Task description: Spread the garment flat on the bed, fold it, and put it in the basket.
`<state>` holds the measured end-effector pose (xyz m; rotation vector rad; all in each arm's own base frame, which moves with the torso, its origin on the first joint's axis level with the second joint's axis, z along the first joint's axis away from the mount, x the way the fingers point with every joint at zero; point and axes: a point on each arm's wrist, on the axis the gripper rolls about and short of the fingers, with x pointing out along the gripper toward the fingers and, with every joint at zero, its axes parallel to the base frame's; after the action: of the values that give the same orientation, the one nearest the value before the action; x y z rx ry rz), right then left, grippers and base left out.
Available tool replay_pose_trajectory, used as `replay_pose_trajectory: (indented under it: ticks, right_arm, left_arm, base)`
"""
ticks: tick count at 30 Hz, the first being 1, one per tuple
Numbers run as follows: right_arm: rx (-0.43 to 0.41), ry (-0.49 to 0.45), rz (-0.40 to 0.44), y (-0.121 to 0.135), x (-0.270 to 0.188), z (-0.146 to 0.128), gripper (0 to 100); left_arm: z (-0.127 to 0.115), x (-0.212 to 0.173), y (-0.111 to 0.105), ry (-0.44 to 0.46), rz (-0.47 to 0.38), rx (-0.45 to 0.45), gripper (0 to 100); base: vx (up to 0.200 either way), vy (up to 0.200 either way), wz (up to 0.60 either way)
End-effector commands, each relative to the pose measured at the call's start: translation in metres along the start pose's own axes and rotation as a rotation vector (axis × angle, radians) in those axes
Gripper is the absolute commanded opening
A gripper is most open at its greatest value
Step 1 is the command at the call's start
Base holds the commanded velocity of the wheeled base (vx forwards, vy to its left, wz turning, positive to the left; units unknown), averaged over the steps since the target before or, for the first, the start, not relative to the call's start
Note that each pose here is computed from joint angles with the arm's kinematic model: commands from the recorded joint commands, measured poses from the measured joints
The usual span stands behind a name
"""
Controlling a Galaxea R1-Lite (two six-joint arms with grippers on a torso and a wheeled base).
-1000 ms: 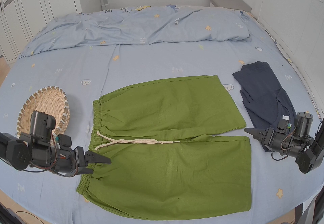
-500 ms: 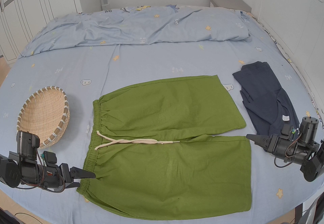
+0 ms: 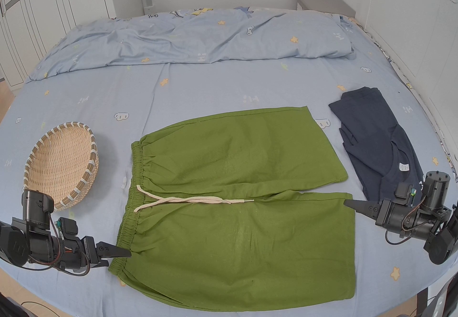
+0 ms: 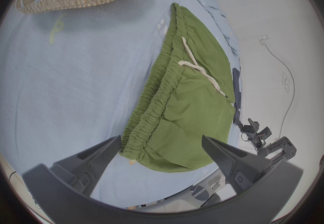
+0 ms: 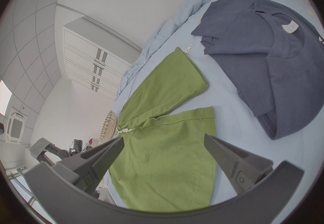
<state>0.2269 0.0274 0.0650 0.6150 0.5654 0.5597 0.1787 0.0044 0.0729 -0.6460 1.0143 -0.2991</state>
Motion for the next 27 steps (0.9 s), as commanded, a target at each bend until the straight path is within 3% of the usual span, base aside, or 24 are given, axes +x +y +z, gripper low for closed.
replay_pose_trajectory:
  ticks: [1,9,27]
  right_arm:
    - [0.000,0.002,0.001,0.000,0.000,0.000,100]
    - [-0.001,0.013,0.007,0.002,0.001,-0.003,100]
    - [0.000,0.014,0.006,0.001,0.002,-0.003,100]
  left_arm:
    - [-0.004,0.010,0.007,0.058,0.015,-0.007,100]
    - [-0.009,0.034,0.015,0.184,0.028,0.017,100]
    - [0.001,0.034,0.017,0.103,0.007,0.002,100]
  base:
    - [0.000,0.000,0.00]
    - [0.000,0.000,0.00]
    - [0.000,0.000,0.00]
